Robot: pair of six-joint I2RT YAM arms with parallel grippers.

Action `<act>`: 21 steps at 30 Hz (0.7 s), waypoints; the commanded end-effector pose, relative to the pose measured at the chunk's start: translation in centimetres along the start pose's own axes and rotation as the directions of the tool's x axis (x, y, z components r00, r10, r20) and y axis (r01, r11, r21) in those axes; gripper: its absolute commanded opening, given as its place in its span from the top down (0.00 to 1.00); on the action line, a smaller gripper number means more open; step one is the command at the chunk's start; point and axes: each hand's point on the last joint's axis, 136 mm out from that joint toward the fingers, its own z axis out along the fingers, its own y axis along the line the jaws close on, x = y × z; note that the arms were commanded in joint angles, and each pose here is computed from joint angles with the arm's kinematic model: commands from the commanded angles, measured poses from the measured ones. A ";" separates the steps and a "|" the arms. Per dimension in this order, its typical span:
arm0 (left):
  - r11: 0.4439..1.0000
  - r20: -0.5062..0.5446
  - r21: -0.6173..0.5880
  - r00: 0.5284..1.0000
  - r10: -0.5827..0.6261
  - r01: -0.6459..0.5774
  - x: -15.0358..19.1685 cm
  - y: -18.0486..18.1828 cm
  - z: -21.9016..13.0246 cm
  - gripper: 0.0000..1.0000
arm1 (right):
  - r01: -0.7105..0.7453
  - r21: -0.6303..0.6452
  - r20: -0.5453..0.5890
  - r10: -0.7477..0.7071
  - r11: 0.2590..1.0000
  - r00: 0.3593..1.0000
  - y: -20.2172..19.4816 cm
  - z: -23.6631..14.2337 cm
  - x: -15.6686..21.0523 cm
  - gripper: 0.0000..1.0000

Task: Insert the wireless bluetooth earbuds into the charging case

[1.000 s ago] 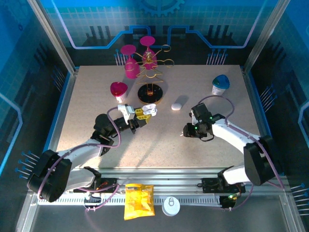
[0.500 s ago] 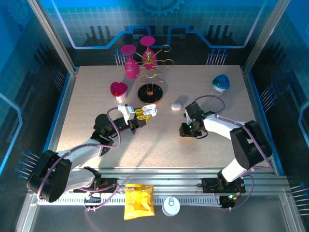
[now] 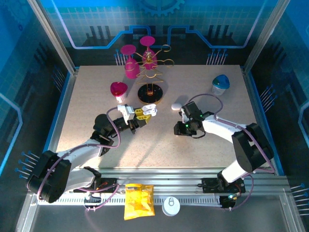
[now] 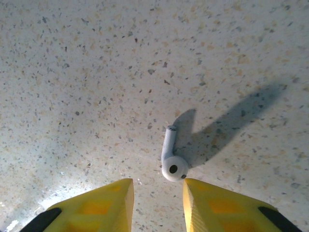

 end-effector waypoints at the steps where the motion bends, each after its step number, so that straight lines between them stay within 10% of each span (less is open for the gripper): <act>1: 1.000 0.021 0.013 1.000 0.023 -0.023 -0.6 -0.3 -0.3 0.81 | 0.024 0.049 0.001 -0.025 0.999 1.000 -0.6 -0.3 -0.3 0.68; 21: 1.000 0.019 0.008 1.000 0.015 -0.015 -0.4 -0.2 -0.4 0.81 | 0.007 0.025 -0.049 -0.006 1.000 0.999 -0.2 1.9 -1.0 0.86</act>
